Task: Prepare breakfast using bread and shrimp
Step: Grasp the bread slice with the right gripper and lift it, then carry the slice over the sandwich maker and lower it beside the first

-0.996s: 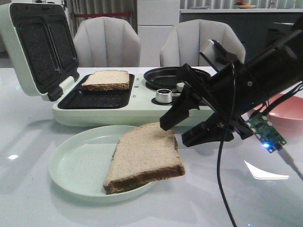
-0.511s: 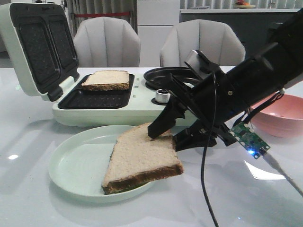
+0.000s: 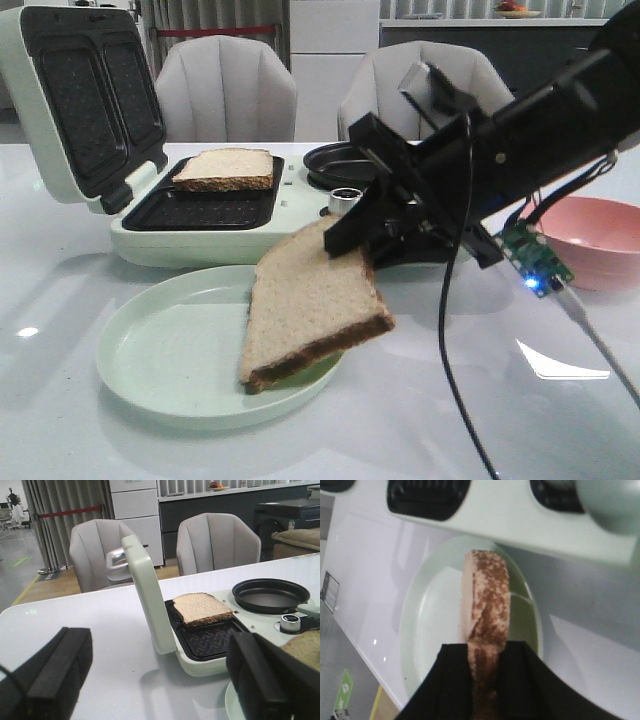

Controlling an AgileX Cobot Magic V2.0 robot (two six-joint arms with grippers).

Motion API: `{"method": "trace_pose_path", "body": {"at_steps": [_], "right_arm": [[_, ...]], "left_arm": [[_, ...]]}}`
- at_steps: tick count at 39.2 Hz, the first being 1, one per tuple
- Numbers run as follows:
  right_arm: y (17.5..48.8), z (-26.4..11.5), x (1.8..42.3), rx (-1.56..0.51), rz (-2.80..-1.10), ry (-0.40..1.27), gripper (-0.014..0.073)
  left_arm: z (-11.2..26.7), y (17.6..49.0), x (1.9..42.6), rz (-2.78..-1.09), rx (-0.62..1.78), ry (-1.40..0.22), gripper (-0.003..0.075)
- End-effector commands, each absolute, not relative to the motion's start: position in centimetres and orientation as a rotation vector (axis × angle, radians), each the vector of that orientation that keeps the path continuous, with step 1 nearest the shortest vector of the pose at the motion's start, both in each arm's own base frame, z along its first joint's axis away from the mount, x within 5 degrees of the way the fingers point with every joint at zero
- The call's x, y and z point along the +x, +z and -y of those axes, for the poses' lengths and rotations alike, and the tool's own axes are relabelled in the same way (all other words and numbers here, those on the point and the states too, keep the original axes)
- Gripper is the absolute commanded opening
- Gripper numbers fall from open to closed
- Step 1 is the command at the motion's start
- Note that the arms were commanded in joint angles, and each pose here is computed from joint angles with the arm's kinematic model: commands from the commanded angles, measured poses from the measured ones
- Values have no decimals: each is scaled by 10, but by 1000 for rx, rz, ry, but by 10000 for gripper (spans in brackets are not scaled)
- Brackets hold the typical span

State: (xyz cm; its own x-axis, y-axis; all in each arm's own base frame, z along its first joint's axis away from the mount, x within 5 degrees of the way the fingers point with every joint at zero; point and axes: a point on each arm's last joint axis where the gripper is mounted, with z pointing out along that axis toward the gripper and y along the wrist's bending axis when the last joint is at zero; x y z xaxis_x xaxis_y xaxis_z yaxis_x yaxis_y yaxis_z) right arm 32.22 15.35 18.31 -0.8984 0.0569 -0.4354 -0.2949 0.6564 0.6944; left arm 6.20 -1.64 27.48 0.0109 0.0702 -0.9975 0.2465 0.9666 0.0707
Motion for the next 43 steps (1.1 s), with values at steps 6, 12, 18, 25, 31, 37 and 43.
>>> {"method": "trace_pose_path", "body": {"at_steps": [6,12,18,25,31,37,43], "right_arm": [[257,-155,316,-216,-2134,1229,167],[273,-156,330,-104,-1970,1284,167],[281,-169,350,-181,-1905,1367,167],[288,-199,374,-249,-1865,1393,167],[288,-221,389,-258,-1904,1205,167],[293,-239,392,-229,-1908,1091,167],[286,-250,400,-220,-1917,1117,167]], "left_arm": [[16,291,61,-1461,225,-151,584],[16,291,61,-1461,225,-151,584],[16,291,61,-1461,225,-151,585],[16,291,61,-1461,225,-151,584],[16,291,61,-1461,225,-151,584],[16,291,61,-1461,225,-151,585],[16,291,61,-1461,225,-151,584]]}}
